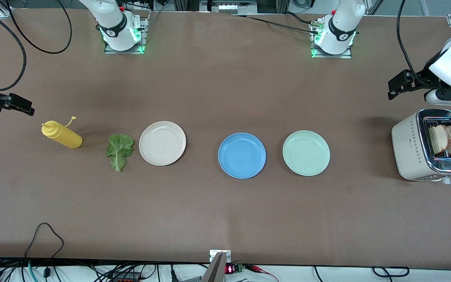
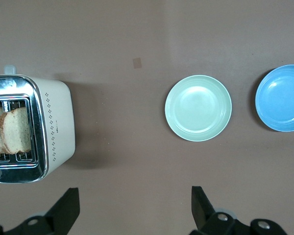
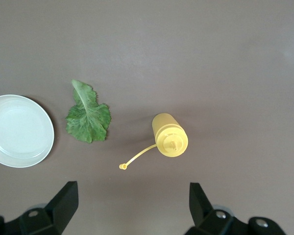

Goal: Make sandwich in blue plate with both arms
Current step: 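Move the right gripper toward the lettuce while the left gripper reaches the toaster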

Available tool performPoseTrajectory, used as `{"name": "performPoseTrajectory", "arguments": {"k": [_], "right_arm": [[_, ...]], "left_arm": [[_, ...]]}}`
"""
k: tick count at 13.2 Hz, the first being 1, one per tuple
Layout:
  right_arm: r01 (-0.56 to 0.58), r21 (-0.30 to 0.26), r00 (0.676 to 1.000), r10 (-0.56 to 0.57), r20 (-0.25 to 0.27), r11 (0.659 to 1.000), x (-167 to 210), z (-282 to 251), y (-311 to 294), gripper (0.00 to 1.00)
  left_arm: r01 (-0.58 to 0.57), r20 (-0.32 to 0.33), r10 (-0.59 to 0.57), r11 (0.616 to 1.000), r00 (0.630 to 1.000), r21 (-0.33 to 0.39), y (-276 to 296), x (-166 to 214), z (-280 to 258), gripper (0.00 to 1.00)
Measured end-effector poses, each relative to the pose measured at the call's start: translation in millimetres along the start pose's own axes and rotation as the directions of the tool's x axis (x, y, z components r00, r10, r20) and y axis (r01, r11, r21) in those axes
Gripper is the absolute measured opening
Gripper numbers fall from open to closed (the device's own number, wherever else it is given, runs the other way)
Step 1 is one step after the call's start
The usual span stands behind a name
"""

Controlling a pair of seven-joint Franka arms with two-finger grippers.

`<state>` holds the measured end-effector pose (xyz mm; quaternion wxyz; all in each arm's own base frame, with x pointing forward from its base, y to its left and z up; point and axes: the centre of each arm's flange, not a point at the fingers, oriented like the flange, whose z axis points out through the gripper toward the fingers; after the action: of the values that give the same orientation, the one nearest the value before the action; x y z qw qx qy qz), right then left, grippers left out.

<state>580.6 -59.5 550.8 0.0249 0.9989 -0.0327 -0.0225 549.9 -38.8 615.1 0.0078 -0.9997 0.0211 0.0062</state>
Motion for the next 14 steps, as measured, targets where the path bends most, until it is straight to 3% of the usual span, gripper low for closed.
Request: {"name": "performPoseTrajectory", "arguments": {"k": [4, 8, 11, 14], "right_arm": [[0.004, 0.001, 1.0, -0.004, 0.012, 1.0, -1, 1, -2, 1.0], [0.021, 0.001, 1.0, -0.021, 0.017, 1.0, -2, 1, -10, 1.0], [0.022, 0.001, 0.999, -0.022, 0.032, 1.0, -3, 2, -11, 1.0], [0.032, 0.003, 0.998, -0.032, 0.052, 0.999, -2, 10, -15, 1.0]], "left_arm": [[0.005, -0.003, -0.005, 1.0, 1.0, 0.0, -3, 1, 2, 1.0], [0.041, 0.041, -0.041, 0.999, 0.998, -0.004, -25, 18, 33, 1.0], [0.155, 0.102, -0.153, 0.988, 0.983, -0.013, -107, 42, 83, 1.0], [0.151, 0.152, -0.143, 0.988, 0.978, -0.044, -200, 52, 130, 1.0]]}}
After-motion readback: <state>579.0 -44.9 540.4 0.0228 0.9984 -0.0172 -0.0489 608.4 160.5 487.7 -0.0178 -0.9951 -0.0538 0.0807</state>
